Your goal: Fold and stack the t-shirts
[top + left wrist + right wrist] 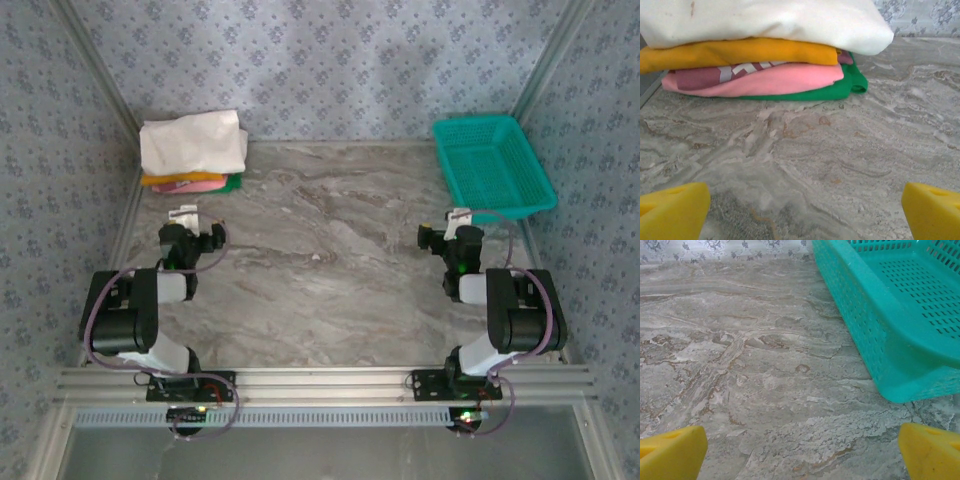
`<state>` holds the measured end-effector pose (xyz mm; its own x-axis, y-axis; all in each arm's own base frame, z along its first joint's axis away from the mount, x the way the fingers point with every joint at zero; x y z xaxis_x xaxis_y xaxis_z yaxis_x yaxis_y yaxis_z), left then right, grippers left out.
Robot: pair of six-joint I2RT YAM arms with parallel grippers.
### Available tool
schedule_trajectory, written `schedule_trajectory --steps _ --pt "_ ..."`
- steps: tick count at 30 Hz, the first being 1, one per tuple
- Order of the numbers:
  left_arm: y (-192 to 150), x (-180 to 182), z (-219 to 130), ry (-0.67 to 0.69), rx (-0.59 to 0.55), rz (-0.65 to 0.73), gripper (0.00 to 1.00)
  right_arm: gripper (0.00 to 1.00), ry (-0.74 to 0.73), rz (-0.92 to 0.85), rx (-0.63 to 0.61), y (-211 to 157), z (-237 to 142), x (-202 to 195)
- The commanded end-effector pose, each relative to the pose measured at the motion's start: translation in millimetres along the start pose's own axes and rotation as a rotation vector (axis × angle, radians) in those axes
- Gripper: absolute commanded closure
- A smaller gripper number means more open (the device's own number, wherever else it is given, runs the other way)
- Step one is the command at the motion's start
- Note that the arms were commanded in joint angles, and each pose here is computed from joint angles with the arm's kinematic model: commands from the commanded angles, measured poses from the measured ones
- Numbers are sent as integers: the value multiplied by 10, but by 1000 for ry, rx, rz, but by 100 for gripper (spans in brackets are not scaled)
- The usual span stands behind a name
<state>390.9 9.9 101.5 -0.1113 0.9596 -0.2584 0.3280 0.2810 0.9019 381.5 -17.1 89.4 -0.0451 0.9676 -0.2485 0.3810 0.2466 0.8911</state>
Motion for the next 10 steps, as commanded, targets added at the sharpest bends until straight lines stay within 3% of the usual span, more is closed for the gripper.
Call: schedule_trajectory --steps 1,10 --pt "-81 40 15 23 35 -10 2 0 -4 -22 10 3 13 0" --pt "-80 47 13 28 35 -10 2 0 1 -17 13 -2 23 -6"
Point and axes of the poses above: each hand's point on the last joint's axis, 136 mm out from that joint toward the fingers, its own z axis out along the fingers, its own x axis along the line the jaws close on, y = z × x, the point moved 1 cm from there along -z, back along the fingers, and after that the axes turned 15 degrees about -z, right-handed, at the moved point
